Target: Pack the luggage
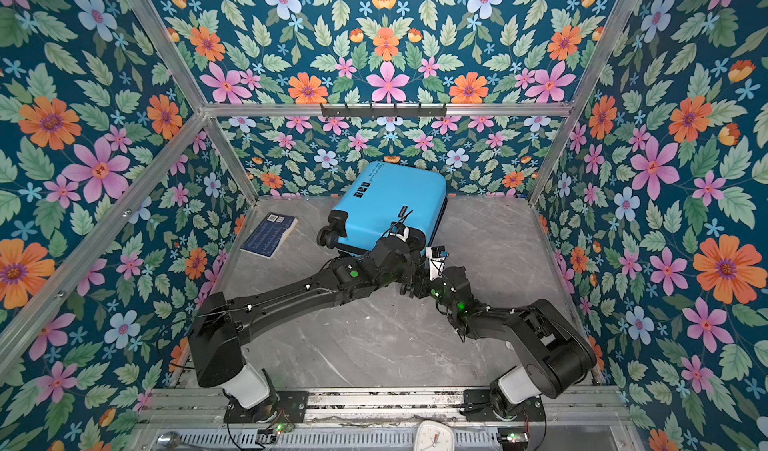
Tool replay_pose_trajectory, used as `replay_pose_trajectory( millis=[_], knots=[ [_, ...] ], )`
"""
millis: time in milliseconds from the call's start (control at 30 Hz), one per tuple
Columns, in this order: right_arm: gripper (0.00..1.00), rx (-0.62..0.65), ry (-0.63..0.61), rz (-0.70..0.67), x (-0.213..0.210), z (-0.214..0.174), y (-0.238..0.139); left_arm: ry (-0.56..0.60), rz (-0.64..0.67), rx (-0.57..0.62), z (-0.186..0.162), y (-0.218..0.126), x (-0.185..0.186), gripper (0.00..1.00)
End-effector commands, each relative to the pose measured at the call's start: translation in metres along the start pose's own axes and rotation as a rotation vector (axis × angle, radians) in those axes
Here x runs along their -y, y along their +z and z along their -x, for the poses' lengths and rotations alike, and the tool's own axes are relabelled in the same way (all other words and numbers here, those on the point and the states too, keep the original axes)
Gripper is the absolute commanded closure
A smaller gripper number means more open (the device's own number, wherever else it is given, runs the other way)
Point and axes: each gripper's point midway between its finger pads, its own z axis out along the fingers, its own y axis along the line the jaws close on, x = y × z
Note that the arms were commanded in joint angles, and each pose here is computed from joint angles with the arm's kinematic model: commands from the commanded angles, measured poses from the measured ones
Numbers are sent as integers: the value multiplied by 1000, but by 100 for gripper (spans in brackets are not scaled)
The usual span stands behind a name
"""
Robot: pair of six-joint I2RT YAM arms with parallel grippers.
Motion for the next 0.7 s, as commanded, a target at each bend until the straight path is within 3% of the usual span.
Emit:
replay_pose_trajectory(
  millis=[0,667],
  knots=[
    [100,137,54,-145,21,31,-8,-18,-65,70,19,-6,15,100],
    [100,158,40,-487,69,41,-40,-28,-62,58,11,-9,10,100]
  ],
)
